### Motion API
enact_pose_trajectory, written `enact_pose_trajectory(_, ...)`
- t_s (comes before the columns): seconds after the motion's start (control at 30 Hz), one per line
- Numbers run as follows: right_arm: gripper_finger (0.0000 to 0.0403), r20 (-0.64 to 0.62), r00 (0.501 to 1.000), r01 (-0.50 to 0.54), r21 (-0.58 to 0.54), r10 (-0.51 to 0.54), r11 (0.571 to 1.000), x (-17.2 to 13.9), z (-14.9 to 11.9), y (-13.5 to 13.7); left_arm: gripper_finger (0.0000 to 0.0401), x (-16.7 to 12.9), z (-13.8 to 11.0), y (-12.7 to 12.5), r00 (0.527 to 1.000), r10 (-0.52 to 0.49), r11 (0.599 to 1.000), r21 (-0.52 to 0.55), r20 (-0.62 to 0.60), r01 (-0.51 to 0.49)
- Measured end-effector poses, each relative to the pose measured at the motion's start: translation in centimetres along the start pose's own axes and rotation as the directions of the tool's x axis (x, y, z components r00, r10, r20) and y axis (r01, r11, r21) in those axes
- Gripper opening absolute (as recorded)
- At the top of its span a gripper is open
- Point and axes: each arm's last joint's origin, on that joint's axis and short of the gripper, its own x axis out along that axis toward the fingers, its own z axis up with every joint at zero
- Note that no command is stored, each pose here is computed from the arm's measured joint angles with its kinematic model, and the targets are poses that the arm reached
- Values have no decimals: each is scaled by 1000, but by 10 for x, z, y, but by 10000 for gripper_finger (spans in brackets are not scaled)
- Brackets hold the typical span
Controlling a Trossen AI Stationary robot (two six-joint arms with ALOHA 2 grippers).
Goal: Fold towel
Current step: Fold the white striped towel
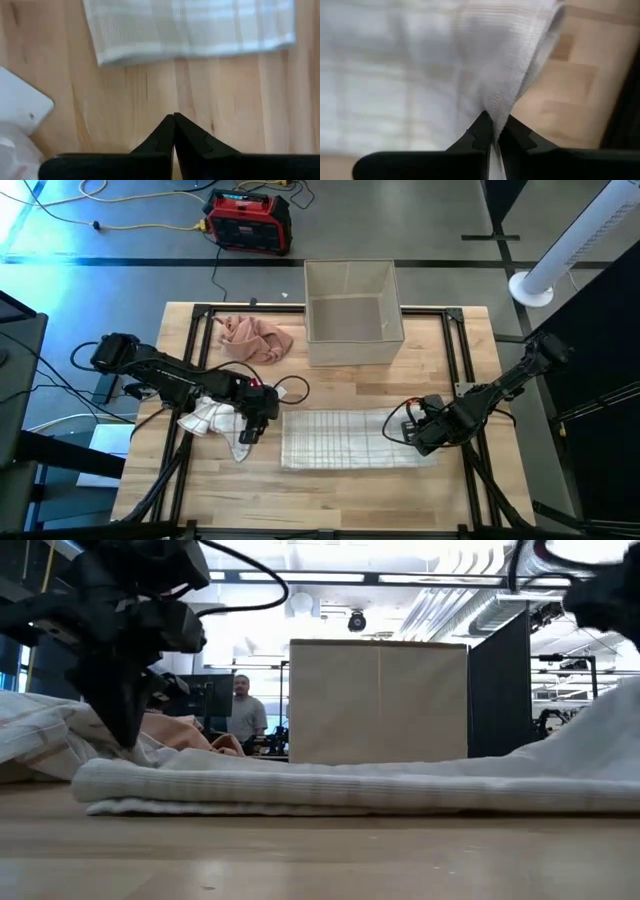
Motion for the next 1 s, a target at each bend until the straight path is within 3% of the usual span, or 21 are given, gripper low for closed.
enact_pose_trajectory(0.13, 11, -17, 997, -73, -54, 72, 996, -21, -1, 11, 0, 0, 5, 0, 999, 22, 998, -63, 49, -18)
enact_pose_trajectory(0.27, 11, -32, 982, -191, -95, 189, 977, -46, -3, 24, 0, 1, 1, 0, 998, 54, 989, -140, 19, -50)
enact_pose_trajectory(0.43, 11, -58, 925, -380, -130, 375, 916, -67, 3, 46, 0, 12, -15, -7, 998, 66, 976, -209, -8, -67)
enact_pose_trajectory(0.6, 11, -40, 862, -505, -158, 505, 849, -65, 19, 74, 0, 27, -29, -8, 990, 134, 964, -236, 53, -118)
enact_pose_trajectory(0.73, 11, -2, 795, -593, -209, 606, 778, -52, 39, 108, 0, 38, -32, -5, 986, 134, 964, -244, 99, -107)
enact_pose_trajectory(1.0, 11, 5, 626, -725, -364, 780, 584, 1, 76, 181, 0, 43, -31, -3, 980, 156, 978, -156, 124, -136)
